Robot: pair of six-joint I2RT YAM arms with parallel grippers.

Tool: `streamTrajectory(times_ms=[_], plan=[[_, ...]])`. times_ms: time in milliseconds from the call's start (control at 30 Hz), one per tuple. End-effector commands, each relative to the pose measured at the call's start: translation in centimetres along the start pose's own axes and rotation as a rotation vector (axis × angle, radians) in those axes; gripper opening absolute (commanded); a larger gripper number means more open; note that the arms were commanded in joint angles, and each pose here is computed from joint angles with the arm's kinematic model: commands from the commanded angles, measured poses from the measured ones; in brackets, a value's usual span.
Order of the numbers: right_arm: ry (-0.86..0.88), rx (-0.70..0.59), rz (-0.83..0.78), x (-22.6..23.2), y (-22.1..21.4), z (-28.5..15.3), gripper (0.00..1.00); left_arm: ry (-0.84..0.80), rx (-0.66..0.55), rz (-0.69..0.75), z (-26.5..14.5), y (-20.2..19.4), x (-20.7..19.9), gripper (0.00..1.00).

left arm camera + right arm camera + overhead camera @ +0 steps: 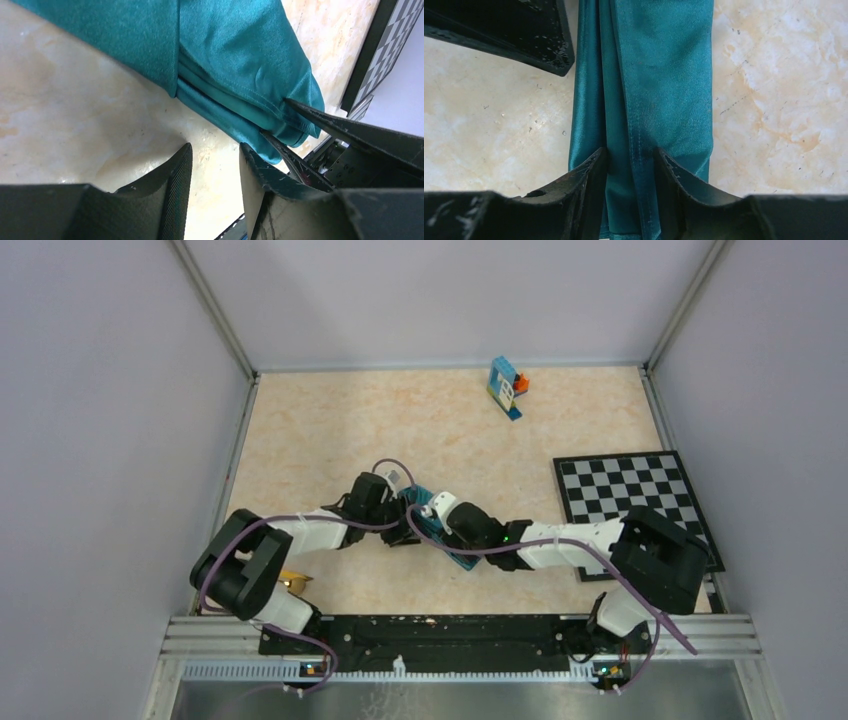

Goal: Fold the napkin into a case and place the utensils inside
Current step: Pick up the smaller rectangle-folded napkin from the center of the board.

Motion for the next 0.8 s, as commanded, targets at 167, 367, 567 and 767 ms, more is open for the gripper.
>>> streamTrajectory(times_ms=[167,367,567,767], plan=[[-0.015,-0.103,0.006,1.1,2.2,0.4,0.24,0.063,-0.027,0.021,1.4,0.8,1.4,0.38],[-0.031,-0.117,0.005,1.1,2.5,0.3,0.0,0.073,-0.037,0.005,1.8,0.5,2.0,0.32],[0.037,-0.149,0.042,1.8,3.4,-1.0,0.0,0.088,-0.054,0.0,1.7,0.4,2.4,0.26],[0.126,-0.154,0.112,3.0,4.0,-2.4,0.0,0.096,-0.059,-0.008,1.9,0.1,2.9,0.16]])
Point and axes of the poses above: each gripper's point midway between its finger pads, its own z axis out along the fingers, its own x axis along the line the jaws close on, y = z × x, the point moved 4 cm from there along -z, back along the fingers, and after that the axes turned 9 degrees about z, right-handed, at the moved point
